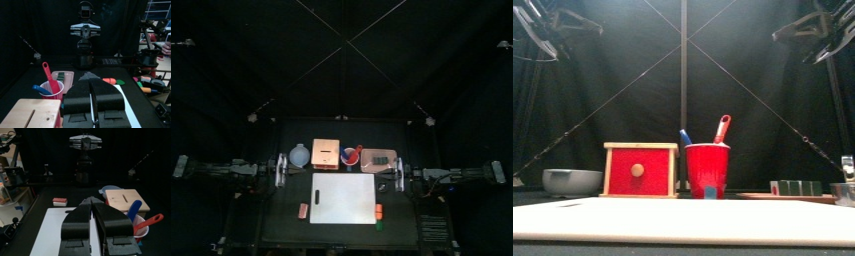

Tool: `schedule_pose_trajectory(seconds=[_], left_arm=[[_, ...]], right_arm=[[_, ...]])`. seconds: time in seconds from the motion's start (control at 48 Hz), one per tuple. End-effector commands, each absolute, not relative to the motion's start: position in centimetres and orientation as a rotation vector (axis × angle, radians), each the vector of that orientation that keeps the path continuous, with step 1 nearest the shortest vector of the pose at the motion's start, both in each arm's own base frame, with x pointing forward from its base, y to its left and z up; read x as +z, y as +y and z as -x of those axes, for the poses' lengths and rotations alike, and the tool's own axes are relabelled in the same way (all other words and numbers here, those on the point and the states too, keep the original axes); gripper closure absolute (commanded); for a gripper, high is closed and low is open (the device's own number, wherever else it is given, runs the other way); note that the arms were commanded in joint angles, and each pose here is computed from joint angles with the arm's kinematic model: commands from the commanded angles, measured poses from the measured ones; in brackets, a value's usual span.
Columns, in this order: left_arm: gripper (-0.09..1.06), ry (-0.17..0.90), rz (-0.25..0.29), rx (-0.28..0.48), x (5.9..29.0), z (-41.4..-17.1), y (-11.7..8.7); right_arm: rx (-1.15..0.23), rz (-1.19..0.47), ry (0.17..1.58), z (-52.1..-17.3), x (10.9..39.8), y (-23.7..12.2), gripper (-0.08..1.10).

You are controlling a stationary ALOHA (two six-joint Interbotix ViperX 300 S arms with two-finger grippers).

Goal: Place sushi on board then cut the sushi with the knife then place the pieces on the plate
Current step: Place the sushi on the board

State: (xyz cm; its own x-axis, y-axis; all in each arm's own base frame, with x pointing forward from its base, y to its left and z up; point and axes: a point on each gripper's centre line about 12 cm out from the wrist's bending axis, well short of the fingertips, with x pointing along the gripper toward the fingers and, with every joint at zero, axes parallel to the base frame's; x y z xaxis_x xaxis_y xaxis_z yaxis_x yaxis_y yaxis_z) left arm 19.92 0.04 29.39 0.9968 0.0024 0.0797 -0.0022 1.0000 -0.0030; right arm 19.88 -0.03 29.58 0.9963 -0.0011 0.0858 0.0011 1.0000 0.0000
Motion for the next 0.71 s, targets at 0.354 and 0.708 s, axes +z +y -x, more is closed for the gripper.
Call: schedule_pose_trajectory(seconds=[0.354,0.708], left_arm=[[0.99,-0.035,-0.005,0.024,27.6,-22.6,0.5],[0.99,0.029,-0.004,0.036,25.8,-23.9,0.9]], right_arm=[[-0.219,-0.145,0.098,-21.3,27.7,-4.4,0.99],[-0.353,-0.15,0.501,-21.6,25.1,-7.9,0.8]])
